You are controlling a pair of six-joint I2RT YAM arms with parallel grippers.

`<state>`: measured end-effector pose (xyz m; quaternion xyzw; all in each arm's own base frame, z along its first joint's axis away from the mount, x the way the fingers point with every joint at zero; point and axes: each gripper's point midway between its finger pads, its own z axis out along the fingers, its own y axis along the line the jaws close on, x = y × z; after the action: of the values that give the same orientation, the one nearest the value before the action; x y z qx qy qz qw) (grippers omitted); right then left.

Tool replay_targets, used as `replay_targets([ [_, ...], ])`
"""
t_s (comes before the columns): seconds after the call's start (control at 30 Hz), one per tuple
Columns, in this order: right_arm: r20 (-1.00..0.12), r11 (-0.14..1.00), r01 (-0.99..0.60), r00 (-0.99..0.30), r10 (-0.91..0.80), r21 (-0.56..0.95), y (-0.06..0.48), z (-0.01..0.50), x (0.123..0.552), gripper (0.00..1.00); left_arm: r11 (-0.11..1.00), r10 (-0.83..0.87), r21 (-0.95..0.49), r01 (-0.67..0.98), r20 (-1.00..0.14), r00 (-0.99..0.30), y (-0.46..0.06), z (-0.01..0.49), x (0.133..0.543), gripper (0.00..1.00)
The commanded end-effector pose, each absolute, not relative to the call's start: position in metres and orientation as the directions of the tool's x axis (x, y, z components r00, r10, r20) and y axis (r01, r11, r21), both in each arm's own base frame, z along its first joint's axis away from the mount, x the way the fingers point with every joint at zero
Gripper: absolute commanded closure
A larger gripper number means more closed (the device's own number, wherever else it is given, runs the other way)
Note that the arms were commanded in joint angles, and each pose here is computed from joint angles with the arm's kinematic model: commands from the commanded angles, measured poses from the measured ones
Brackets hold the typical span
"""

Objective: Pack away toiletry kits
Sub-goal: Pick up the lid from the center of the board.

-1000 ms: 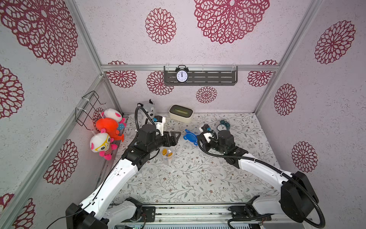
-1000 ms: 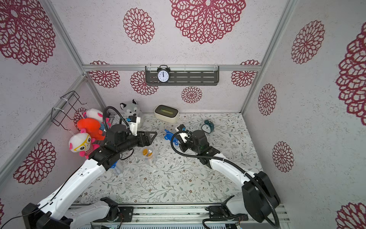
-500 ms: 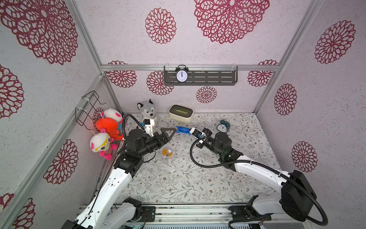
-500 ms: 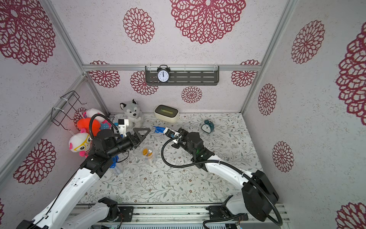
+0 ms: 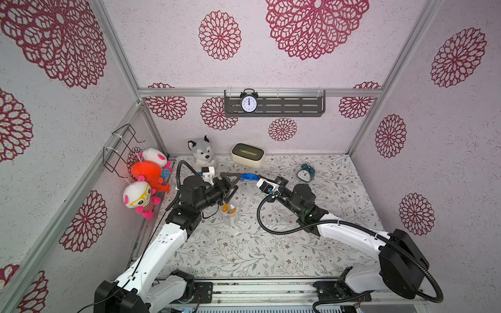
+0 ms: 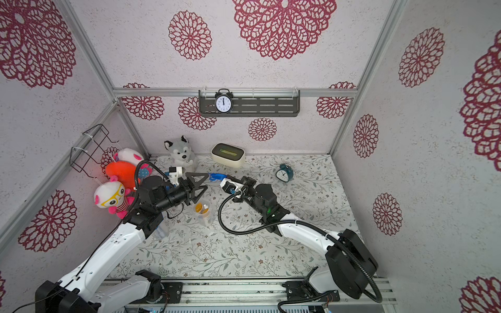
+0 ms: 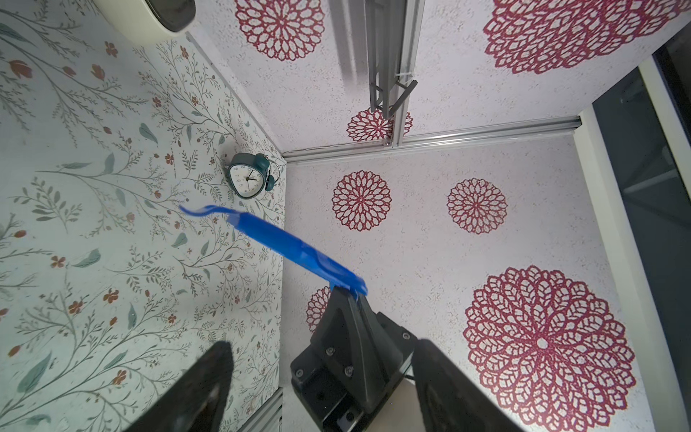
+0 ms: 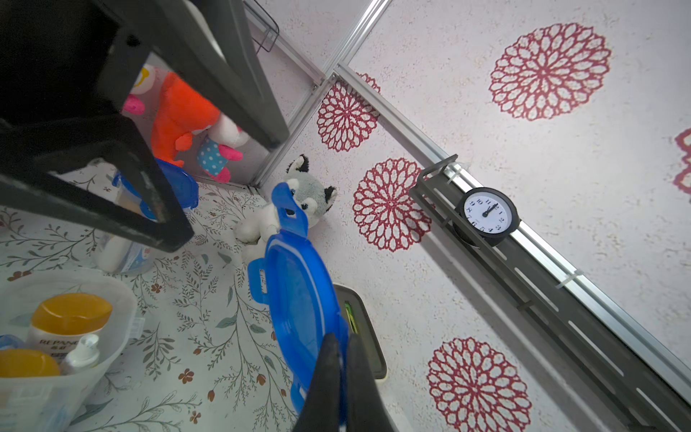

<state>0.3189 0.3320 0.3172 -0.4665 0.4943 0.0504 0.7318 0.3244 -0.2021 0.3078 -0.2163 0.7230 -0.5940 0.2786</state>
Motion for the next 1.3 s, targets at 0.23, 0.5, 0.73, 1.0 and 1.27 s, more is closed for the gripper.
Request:
replay_targets([
  [0.23, -0.699, 0.563, -0.457, 0.626, -0.347, -0.689, 0.344, 0.34, 0.297, 1.0, 0.106, -0.654, -0.993, 0.05, -0.107, -0.749, -0.211, 0.319, 0.341, 0.24],
  [0.5, -0.651, 0.541, -0.417, 0.666, -0.364, -0.73, 0.356, 0.335, 0.289, 1.0, 0.081, -0.643, -0.996, 0.048, -0.089, -0.76, -0.214, 0.314, 0.349, 0.48],
  [0.73, -0.635, 0.537, -0.394, 0.664, -0.395, -0.746, 0.357, 0.33, 0.29, 1.0, 0.104, -0.635, -0.99, 0.099, -0.142, -0.759, -0.211, 0.322, 0.349, 0.74],
  [1.0, -0.748, 0.6, -0.485, 0.577, -0.327, -0.636, 0.349, 0.336, 0.29, 0.44, 0.158, -0.619, -0.976, 0.152, -0.218, -0.755, -0.21, 0.319, 0.346, 0.98],
  [1.27, -0.996, 0.532, -0.844, -0.089, -0.022, 0.064, 0.327, 0.335, 0.292, 0.31, 0.299, -0.621, -0.94, 0.162, -0.321, -0.715, -0.196, 0.298, 0.339, 0.99],
])
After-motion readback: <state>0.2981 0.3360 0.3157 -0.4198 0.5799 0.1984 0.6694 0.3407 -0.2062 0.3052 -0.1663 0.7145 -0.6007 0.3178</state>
